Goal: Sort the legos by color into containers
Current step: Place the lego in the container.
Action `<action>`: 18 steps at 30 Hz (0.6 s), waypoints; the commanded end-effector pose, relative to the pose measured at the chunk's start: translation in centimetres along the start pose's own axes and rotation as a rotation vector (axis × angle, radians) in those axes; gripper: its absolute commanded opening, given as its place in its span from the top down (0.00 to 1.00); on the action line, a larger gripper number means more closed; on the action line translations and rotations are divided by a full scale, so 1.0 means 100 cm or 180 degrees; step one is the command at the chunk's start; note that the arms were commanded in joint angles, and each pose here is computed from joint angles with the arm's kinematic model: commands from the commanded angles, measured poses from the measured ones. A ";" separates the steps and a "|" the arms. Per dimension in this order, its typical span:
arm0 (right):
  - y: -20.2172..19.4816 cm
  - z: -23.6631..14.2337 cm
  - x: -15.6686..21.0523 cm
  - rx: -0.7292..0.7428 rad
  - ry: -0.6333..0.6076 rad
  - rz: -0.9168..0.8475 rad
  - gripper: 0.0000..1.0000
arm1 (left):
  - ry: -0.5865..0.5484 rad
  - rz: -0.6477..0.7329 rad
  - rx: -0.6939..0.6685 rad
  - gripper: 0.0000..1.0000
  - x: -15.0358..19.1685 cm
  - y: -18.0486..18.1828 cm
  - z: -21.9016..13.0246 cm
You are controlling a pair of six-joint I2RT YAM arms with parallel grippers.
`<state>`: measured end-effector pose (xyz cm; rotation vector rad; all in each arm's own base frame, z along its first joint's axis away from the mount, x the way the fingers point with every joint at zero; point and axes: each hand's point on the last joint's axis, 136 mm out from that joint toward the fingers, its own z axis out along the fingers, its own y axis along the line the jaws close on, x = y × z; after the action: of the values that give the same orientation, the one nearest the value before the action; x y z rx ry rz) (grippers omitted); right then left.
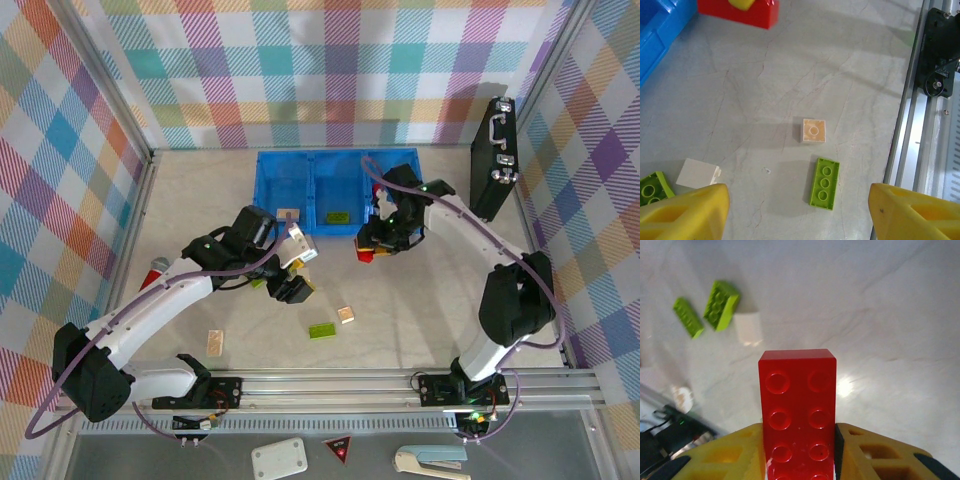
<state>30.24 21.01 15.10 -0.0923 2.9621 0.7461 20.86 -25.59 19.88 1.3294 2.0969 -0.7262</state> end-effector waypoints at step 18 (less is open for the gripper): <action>-0.090 -0.028 -0.157 0.1405 -0.0648 -0.0463 0.64 | 0.0064 0.0028 -0.0090 0.27 0.005 0.004 0.004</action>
<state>44.94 13.76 14.74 -0.1665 2.8169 0.1497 21.41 -25.23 19.66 1.3164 2.1085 -0.6767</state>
